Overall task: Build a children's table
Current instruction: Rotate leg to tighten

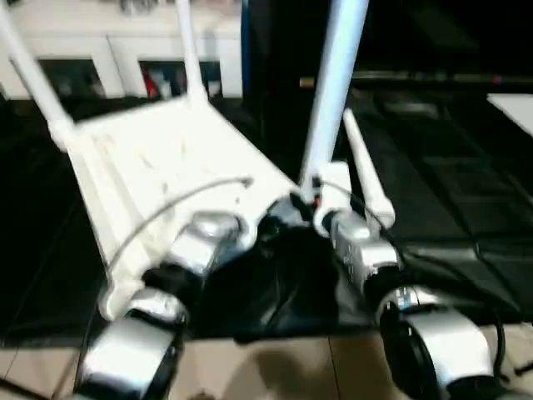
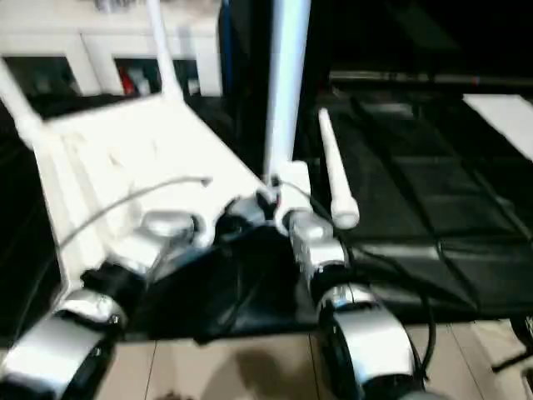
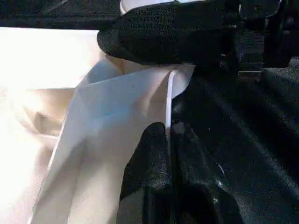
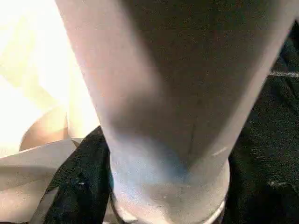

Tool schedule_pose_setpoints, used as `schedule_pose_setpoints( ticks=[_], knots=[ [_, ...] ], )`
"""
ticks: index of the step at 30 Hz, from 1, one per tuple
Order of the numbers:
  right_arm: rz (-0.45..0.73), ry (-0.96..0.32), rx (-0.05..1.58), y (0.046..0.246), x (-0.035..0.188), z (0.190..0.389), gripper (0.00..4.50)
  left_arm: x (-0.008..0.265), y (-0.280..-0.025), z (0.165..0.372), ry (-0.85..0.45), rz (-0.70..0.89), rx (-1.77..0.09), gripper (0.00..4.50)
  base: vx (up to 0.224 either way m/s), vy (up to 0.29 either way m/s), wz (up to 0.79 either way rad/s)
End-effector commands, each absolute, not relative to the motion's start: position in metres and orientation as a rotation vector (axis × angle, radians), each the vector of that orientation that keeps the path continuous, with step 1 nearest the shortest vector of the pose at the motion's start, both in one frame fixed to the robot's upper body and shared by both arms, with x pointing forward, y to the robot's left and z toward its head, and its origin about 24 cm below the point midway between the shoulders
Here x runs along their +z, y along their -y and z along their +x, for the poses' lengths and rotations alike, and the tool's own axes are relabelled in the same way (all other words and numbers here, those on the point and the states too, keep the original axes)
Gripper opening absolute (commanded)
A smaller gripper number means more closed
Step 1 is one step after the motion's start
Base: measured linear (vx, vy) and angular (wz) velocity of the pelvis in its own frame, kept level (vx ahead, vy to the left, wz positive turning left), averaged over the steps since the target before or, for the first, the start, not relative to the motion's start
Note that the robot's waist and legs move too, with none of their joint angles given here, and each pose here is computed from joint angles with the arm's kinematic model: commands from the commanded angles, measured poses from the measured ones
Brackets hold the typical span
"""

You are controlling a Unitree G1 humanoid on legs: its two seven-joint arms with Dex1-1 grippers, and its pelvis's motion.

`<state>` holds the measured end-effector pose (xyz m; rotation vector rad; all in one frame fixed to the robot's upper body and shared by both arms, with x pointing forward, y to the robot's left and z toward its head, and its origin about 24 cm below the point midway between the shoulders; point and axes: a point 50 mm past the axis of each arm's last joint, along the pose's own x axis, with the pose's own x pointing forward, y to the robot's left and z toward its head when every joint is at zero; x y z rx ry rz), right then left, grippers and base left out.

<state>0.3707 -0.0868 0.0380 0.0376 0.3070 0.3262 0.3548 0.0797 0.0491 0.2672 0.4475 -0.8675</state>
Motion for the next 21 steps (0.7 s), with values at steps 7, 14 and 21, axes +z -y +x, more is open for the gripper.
schedule_pose_setpoints(
  ticks=[7,14,21],
  knots=[
    [0.123,-0.333,0.409,0.063,0.033,0.364,3.07,0.051,-0.099,0.362,-0.4,0.232,-0.766,0.0,0.0,0.0,0.0],
    [0.091,-0.271,0.535,0.069,0.044,0.367,3.62,0.052,-0.108,0.352,-0.373,0.266,-0.919,0.0,0.0,0.0,0.0],
    [-0.049,-0.303,0.815,0.094,0.046,0.362,3.77,0.055,-0.127,0.332,-0.353,0.235,-1.143,0.0,0.0,0.0,0.0]
  ],
)
